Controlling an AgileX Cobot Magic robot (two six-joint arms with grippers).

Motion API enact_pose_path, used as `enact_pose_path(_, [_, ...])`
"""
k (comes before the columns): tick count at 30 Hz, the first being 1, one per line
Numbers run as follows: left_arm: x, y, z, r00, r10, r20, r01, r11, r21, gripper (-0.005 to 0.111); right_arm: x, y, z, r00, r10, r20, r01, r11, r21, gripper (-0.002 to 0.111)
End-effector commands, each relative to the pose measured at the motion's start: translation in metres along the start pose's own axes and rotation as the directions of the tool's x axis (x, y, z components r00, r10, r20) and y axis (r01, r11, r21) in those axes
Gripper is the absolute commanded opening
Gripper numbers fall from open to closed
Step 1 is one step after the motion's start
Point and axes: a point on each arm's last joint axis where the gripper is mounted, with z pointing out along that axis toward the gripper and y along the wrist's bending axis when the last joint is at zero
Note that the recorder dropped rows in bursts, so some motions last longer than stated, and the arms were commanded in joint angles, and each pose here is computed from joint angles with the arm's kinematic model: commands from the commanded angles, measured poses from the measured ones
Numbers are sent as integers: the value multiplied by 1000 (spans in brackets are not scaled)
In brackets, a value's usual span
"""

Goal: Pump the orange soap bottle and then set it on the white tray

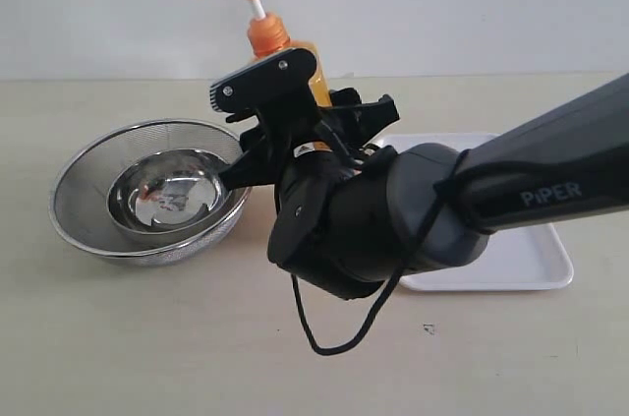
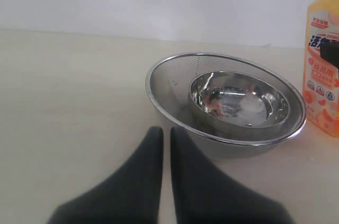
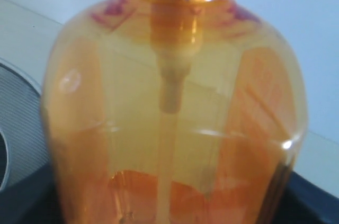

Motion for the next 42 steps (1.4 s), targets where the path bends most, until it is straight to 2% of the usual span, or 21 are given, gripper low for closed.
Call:
enact_pose_path(1, [0, 0, 0, 1000, 9, 7, -9, 1000, -4, 5, -12, -4, -1, 998, -11, 66, 8, 999, 34, 0])
enact_pose_path(10, [0, 0, 0, 1000, 9, 7, -9, 1000, -4, 5, 4, 3, 6, 999, -38, 36, 37, 999, 33, 0])
enact_pose_path(28, [0, 0, 0, 1000, 9, 7, -9, 1000, -4, 5, 4, 3, 6, 999, -16, 38, 15, 999, 31, 0])
enact_pose_path(42, [0, 0, 0, 1000, 9, 7, -9, 1000, -4, 5, 4, 3, 6, 998, 50, 39, -51, 998, 29, 0])
